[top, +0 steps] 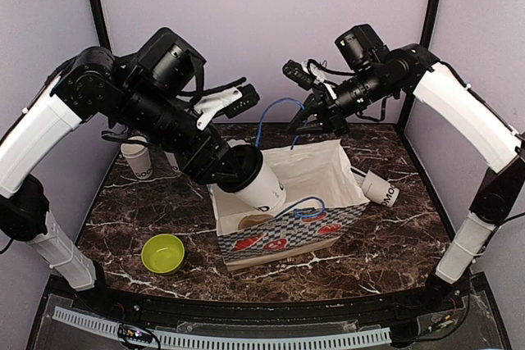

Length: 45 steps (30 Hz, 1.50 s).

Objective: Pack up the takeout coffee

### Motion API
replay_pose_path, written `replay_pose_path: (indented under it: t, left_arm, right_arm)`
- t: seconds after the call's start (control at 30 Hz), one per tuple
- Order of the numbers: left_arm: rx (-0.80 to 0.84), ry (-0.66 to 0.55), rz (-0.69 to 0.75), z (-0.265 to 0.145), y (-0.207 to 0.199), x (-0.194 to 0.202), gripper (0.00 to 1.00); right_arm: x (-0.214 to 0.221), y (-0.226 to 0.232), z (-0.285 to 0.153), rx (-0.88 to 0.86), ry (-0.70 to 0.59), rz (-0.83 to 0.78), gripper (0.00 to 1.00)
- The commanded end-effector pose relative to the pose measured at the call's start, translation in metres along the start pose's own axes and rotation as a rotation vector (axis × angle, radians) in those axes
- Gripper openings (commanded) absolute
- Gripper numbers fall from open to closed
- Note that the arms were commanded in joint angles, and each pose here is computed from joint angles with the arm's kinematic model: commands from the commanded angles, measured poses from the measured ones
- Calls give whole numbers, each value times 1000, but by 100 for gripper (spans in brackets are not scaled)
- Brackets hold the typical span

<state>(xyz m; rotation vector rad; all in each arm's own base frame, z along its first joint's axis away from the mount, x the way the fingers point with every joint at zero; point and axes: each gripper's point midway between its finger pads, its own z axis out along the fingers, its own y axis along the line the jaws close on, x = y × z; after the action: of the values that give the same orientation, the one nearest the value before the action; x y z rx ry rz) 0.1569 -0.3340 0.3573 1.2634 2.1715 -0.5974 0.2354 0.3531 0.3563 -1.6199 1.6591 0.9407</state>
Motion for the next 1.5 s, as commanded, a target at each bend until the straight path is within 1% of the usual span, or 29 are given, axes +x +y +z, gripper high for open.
replay_pose_path:
  t: [0.0, 0.1, 0.23, 0.47, 0.57, 0.6, 0.7, 0.73, 0.77, 0.9, 1.0, 1.07, 1.17, 1.27, 1.37, 1.47]
  left_arm:
    - [-77, 140, 43, 28, -5, 23, 42]
    - [-116, 231, 103, 51, -19, 37, 41]
    - [-195, 291, 174, 67, -32, 45, 40]
    - [-372, 323, 311, 86, -43, 49, 37]
    - [-463, 310, 371, 86, -43, 48, 35]
    - [-470, 304, 381, 86, -47, 48, 35]
    - [-528, 293, 411, 85, -47, 50, 34]
    - [-532, 295, 407, 85, -48, 52, 34]
    - [-540, 302, 408, 86, -48, 54, 34]
    - [-544, 316, 391, 89, -51, 64, 34]
    - [-544, 332, 384, 92, -54, 72, 34]
    - [-547, 335, 377, 93, -55, 74, 34]
    - [-556, 330, 383, 92, -58, 77, 34]
    - [-572, 334, 398, 89, -56, 83, 34]
    - [-598, 329, 411, 85, -54, 87, 34]
    - [-652, 317, 412, 78, -43, 93, 34]
  right_arm:
    - [-1, 44, -5, -120, -34, -73, 0]
    - [3, 57, -5, -154, -11, -90, 0]
    - [9, 69, -8, -180, -4, -92, 0]
    - [15, 83, -10, -200, 15, -92, 0]
    - [12, 89, -15, -202, 12, -101, 0]
    - [12, 92, -17, -205, 12, -105, 6]
    - [13, 98, -23, -216, 17, -119, 32]
    - [13, 99, -25, -209, 20, -121, 39]
    - [12, 99, -28, -199, 22, -131, 44]
    - [-3, 90, -48, -114, 8, -208, 59]
    - [-23, 78, -76, -71, -70, -222, 69]
    - [-30, 70, -92, -43, -109, -225, 73]
    - [-26, 47, -97, 16, -114, -201, 73]
    - [0, 11, -77, 94, -58, -115, 67]
    - [33, 9, -56, 59, 1, -103, 66]
    - [50, 23, -44, 1, 25, -85, 64]
